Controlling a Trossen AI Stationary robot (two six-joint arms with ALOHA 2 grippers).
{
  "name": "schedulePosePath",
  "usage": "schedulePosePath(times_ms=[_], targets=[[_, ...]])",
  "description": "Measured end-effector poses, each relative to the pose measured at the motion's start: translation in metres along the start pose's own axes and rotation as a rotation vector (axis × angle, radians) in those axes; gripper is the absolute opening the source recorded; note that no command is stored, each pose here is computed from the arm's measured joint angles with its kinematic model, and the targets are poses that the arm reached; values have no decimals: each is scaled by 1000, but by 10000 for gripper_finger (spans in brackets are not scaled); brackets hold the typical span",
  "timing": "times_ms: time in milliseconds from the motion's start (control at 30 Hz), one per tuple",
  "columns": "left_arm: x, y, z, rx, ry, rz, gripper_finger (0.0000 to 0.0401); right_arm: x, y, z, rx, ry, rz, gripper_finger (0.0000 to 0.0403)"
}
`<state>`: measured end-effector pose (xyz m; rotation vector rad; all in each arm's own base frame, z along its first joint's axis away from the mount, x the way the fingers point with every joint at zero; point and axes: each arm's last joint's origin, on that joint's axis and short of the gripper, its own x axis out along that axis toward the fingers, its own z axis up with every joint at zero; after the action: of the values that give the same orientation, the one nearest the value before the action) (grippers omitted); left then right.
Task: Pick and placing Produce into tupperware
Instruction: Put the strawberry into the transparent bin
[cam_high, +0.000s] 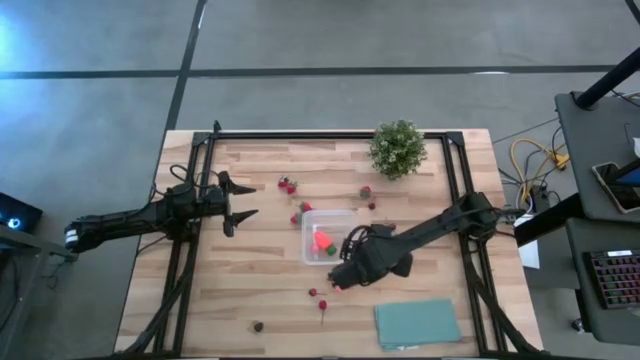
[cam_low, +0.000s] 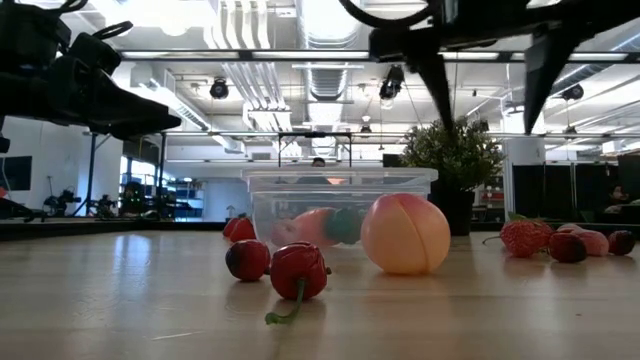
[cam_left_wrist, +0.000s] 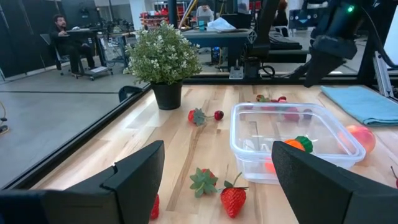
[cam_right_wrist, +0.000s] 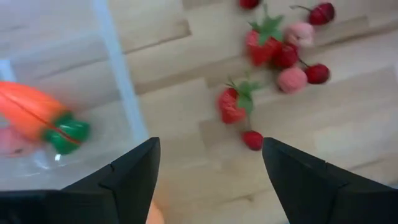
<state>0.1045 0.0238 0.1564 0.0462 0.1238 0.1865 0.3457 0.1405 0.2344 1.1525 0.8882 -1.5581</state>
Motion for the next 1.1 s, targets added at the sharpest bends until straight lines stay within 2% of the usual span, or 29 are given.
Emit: schedulePosePath(times_ms=[200,333,467,667,733,867,933,1100], targets=[[0,0,0,0,-2,0,283,11,-1,0,14,-11,-47,274],[0,0,0,0,-1,0,283,1,-9,9,25,19,-37,274],[0,0,0,0,-1,0,283,-18,-27,30,35,28,5,272],[0,0,0,0,-1,0,283,-26,-63,80,70,11,-14,272],[0,0,0,0,-1,0,283,-23,-68,93,85,6,35,272],[0,0,0,0,-1,0,283,-14,-58,112,30,1,309,272],[0,0,0,0,-1,0,283,-4,-48,123,2,28,381,272],[0,0,0,0,-1,0,283,36,-37,164,58,4,289,272]])
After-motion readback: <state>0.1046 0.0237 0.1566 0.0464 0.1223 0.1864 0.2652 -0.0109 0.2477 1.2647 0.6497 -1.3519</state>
